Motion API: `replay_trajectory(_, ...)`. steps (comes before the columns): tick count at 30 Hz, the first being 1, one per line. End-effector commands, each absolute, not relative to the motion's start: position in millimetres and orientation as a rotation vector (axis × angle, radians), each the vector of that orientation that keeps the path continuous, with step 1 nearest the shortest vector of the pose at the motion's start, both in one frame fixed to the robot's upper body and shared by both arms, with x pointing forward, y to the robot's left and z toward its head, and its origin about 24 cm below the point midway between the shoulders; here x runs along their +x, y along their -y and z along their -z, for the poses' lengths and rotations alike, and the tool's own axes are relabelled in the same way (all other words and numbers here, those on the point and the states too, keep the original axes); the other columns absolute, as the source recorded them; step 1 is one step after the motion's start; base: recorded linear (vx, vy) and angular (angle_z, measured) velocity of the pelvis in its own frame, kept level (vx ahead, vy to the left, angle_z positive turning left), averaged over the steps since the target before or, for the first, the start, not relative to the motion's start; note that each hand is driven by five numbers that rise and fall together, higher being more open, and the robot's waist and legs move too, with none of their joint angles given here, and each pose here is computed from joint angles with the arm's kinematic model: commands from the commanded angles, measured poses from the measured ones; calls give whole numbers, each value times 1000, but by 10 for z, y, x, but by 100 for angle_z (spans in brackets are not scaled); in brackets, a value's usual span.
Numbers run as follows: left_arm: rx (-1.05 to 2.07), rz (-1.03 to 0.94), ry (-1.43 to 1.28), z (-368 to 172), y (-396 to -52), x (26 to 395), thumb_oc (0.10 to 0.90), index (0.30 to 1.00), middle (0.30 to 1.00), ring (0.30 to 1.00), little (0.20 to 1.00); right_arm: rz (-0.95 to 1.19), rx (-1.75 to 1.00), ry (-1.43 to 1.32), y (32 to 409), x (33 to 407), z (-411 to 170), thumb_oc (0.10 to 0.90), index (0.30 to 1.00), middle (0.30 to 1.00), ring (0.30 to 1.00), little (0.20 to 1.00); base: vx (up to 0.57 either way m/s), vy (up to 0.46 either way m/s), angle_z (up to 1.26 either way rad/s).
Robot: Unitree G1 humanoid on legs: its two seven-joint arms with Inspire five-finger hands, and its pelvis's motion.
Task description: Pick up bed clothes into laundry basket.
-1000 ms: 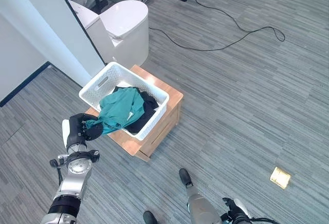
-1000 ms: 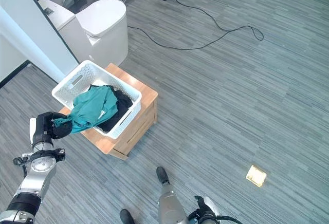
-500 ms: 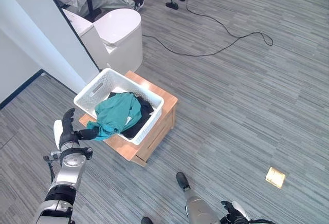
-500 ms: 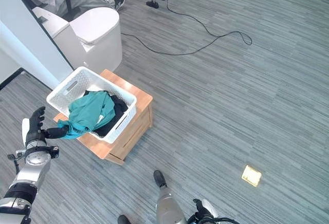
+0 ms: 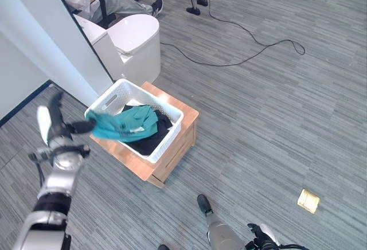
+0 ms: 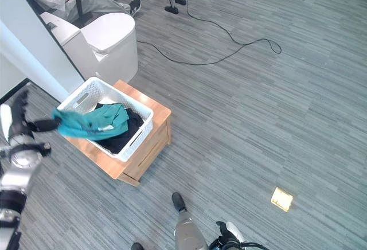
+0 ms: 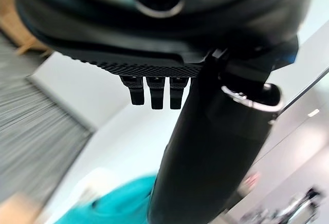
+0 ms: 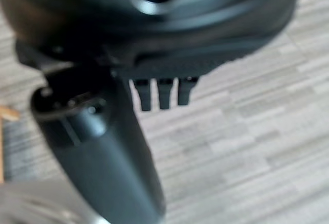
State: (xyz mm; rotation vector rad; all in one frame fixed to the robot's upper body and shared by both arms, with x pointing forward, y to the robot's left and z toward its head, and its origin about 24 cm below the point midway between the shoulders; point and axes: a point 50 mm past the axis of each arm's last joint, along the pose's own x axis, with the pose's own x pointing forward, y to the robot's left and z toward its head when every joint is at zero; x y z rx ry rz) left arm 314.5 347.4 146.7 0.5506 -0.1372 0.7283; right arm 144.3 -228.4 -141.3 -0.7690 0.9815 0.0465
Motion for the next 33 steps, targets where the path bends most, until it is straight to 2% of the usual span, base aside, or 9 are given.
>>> replay_trajectory(1,623,-795,424,-2235,-3608,3087,800,900,900,900,900,-57,-783,-982,2303,1313,1439,800,900,900,900,900,0,0,0)
replay_trajectory(8,759,-790,392,-2315,-3745,2984,800,900,900,900,900,-72,-769,-1005,2302,1229,1467,800,900,900,900,900,4,7,10)
replay_trajectory(13,751,-856,426,-2447,-3817,2958,800,900,900,900,900,-26,-754,-975,2335,1294,1426,800,900,900,900,900,1,13,3)
replay_trajectory(17,569,-884,639,-2546,-3680,2767,800,900,900,900,900,67,-709,-709,2370,1692,1070,800,900,900,900,900,-16,29,-2)
replay_trajectory(21,405,-812,718,-2301,-3554,2495,800,900,900,900,900,130,-719,-359,2447,2093,437,800,900,900,900,900,-14,44,-2)
replay_trajectory(27,328,-631,713,-1975,-3282,2214,800,900,900,900,900,130,-756,-9,2333,2460,-257,800,900,900,900,900,-38,41,12)
replay_trajectory(33,305,-465,652,-1804,-3051,2201,800,900,900,900,900,74,-755,267,2155,2658,-859,800,900,900,900,900,-83,8,44)
